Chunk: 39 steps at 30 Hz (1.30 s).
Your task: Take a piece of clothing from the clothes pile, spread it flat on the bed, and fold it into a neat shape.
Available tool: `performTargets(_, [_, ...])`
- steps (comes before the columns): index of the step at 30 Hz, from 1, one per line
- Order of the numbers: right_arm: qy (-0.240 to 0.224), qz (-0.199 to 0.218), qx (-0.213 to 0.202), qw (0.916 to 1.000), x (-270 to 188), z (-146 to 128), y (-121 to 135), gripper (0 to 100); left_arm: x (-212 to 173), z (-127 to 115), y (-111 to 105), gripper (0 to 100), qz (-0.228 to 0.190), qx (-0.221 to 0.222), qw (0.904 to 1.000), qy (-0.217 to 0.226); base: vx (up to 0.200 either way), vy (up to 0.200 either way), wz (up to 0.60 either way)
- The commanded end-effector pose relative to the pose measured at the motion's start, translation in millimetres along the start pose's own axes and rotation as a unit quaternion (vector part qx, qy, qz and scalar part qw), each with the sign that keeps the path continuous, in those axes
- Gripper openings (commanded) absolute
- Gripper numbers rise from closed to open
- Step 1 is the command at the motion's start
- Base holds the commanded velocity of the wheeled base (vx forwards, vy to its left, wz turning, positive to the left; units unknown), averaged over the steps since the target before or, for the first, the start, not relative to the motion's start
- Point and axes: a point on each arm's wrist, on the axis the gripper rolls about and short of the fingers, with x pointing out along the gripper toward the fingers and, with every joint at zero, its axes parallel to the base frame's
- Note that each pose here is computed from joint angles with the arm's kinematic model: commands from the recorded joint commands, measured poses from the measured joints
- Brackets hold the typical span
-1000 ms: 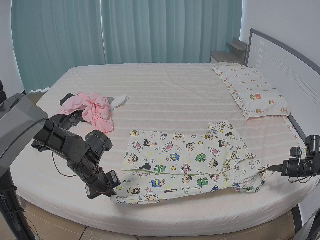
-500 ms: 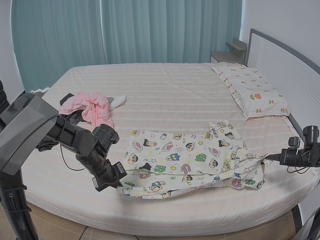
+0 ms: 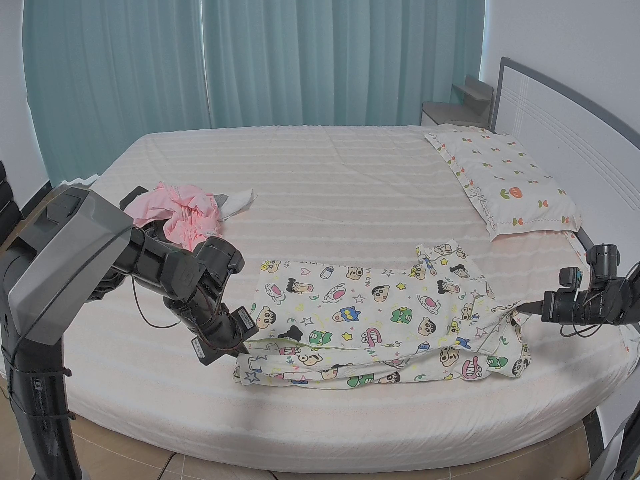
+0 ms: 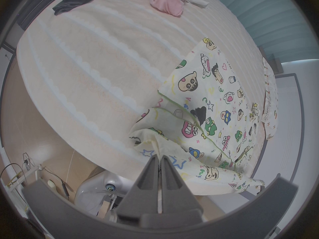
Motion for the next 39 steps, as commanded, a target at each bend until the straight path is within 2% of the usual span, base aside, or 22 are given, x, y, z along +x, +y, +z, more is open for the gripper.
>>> performTargets(1, [0.004, -0.005, 0.008, 0.9999, 12, 2, -7, 0, 8, 8, -5, 0, -0.001, -0.006, 1.0, -0.007, 0.0, 0.0, 0.0])
performTargets(5, [0.007, -0.02, 0.013, 0.9997, 23, 4, -13, 0, 13, 12, -10, 0, 0.001, -0.006, 0.9997, -0.022, 0.0, 0.0, 0.0])
performTargets(17, [0.005, -0.019, 0.021, 0.9996, 41, 11, -18, 0, 26, 28, -25, 0, -0.006, -0.006, 0.9987, -0.05, 0.0, 0.0, 0.0])
performTargets(23, [0.007, -0.034, 0.035, 0.9988, 56, 12, -27, 0, 44, 38, -31, 0, 0.004, -0.007, 0.9962, -0.086, 0.0, 0.0, 0.0])
performTargets(24, [0.009, -0.037, 0.036, 0.9986, 59, 11, -29, 0, 46, 39, -31, 100, 0.005, -0.007, 0.9959, -0.09, 0.0, 0.0, 0.0])
performTargets(25, [0.011, -0.039, 0.037, 0.9985, 60, 10, -30, 0, 48, 39, -30, 100, 0.005, -0.007, 0.9958, -0.091, 0.0, 0.0, 0.0])
performTargets(26, [0.012, -0.04, 0.038, 0.9984, 62, 10, -31, 100, 48, 39, -31, 100, 0.004, -0.007, 0.9955, -0.094, 0.0, 0.0, 0.0])
performTargets(34, [0.013, -0.054, 0.067, 0.9962, 64, 6, -39, 100, 45, 52, -36, 100, -0.024, -0.047, 0.992, -0.115, 0.0, 0.0, 0.0])
performTargets(38, [-0.003, -0.061, 0.094, 0.9937, 45, 9, -37, 100, 24, 59, -31, 100, -0.04, -0.061, 0.9896, -0.124, 0.0, 0.0, 0.0])
performTargets(39, [-0.012, -0.06, 0.108, 0.9922, 33, 8, -27, 100, 5, 61, -25, 100, -0.057, -0.07, 0.9887, -0.12, 0.0, 0.0, 0.0])
